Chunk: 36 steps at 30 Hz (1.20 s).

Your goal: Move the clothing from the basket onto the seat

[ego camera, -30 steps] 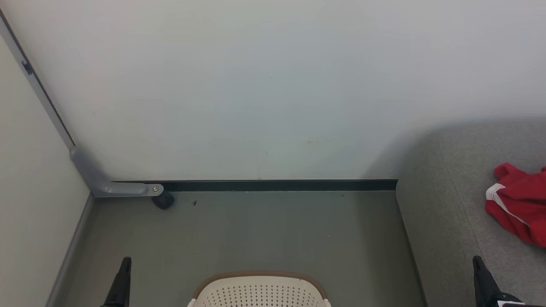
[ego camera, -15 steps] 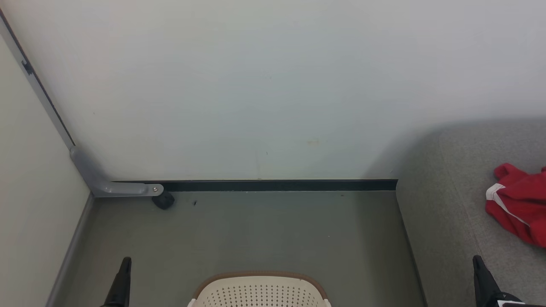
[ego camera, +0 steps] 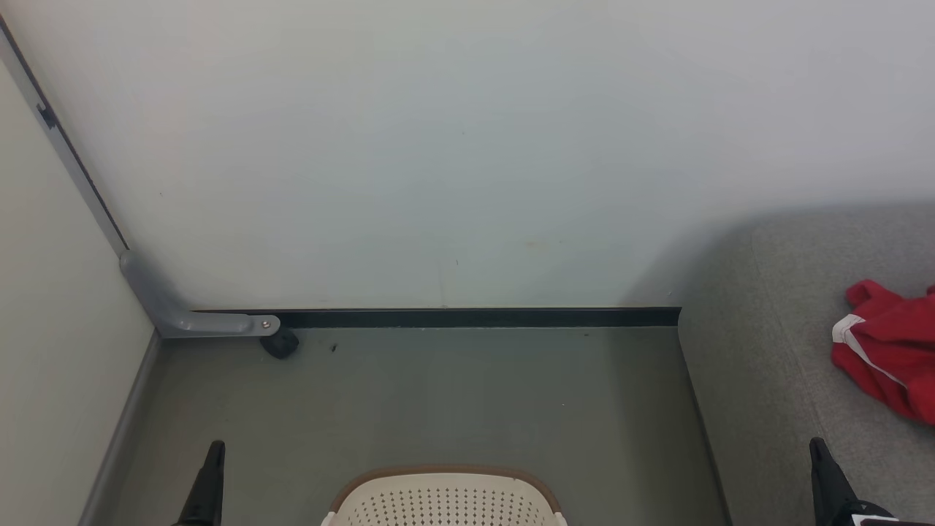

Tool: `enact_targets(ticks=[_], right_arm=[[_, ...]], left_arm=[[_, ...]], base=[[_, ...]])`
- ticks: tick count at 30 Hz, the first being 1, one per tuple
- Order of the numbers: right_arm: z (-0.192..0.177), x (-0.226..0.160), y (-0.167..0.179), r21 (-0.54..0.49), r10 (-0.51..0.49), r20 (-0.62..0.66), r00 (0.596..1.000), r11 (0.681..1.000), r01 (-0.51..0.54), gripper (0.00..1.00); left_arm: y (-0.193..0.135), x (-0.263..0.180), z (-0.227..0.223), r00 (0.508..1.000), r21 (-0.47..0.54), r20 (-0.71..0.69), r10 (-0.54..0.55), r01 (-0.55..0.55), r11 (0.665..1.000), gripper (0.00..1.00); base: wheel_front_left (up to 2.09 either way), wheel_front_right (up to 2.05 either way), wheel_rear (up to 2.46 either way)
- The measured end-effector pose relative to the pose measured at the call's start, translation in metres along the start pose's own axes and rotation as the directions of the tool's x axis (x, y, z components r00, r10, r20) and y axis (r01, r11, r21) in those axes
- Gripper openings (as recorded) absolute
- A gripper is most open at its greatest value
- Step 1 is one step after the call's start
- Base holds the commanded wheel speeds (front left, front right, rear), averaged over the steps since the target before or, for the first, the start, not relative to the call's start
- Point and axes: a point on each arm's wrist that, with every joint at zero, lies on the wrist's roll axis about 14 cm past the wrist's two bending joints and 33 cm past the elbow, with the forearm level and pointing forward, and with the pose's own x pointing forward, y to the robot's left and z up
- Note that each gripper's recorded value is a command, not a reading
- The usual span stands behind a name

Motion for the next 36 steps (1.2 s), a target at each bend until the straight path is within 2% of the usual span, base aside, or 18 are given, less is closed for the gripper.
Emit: enact_targets(ticks=[36], right_arm=[[0.0, 0.0, 0.0001, 0.0, 0.0, 0.0, 1.0, 1.0, 0.0, 0.0]], left_arm=[[0.0001, 0.0, 0.0, 1.0, 0.0, 0.0, 0.0, 0.0, 1.0, 0.0]], base=[[0.0, 0.0, 0.0]])
